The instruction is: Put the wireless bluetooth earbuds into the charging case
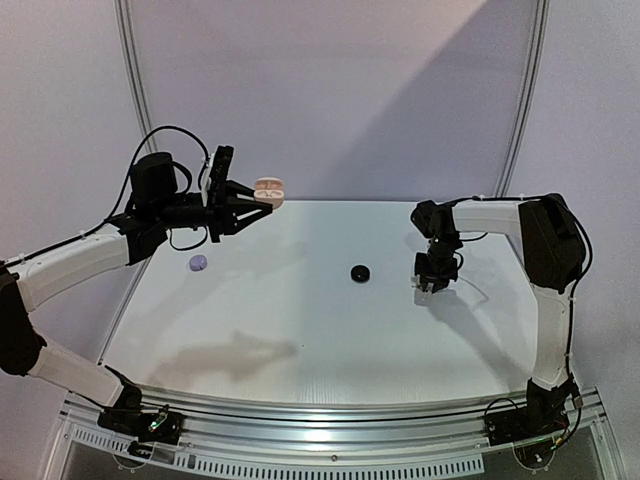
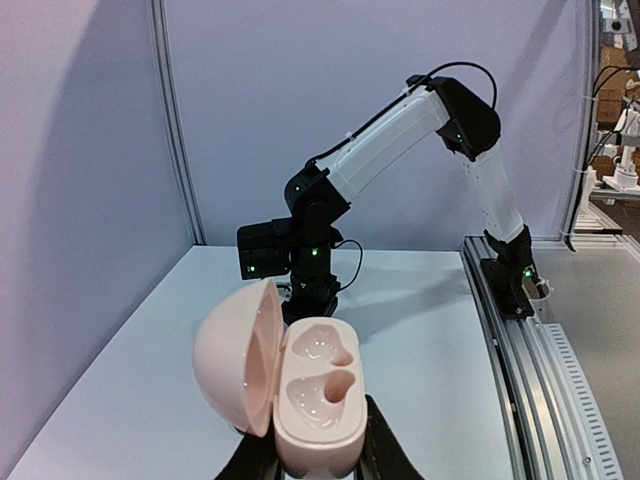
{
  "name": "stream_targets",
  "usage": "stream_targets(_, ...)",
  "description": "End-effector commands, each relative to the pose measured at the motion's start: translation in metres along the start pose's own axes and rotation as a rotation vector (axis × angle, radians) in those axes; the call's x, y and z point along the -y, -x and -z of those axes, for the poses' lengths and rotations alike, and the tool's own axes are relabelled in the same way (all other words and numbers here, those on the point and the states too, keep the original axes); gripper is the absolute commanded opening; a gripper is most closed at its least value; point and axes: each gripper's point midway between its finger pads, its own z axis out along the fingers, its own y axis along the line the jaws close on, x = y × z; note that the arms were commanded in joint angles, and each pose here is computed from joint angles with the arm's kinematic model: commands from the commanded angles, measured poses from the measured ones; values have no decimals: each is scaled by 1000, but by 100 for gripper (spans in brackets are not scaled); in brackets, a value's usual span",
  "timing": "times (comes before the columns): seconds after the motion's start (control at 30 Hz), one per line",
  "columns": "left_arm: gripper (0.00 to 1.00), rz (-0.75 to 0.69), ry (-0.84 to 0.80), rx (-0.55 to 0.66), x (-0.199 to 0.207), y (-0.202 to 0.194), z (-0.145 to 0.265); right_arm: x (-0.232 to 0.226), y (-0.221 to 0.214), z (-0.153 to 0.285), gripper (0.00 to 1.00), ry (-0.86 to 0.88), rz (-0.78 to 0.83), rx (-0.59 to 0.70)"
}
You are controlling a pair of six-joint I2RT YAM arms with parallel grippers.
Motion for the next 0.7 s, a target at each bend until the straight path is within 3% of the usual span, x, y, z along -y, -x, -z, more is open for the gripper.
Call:
stream_targets(0.0, 0, -30, 6, 12, 0, 7, 3, 9, -16, -16, 22, -22, 4, -78)
stream_targets(0.13, 0, -30, 5, 12, -1, 7, 2, 8, -16, -16, 12, -18, 9, -78)
stream_targets(0.67, 0, -41, 11, 7, -2, 4, 2, 1, 11, 30, 7, 31, -7, 76)
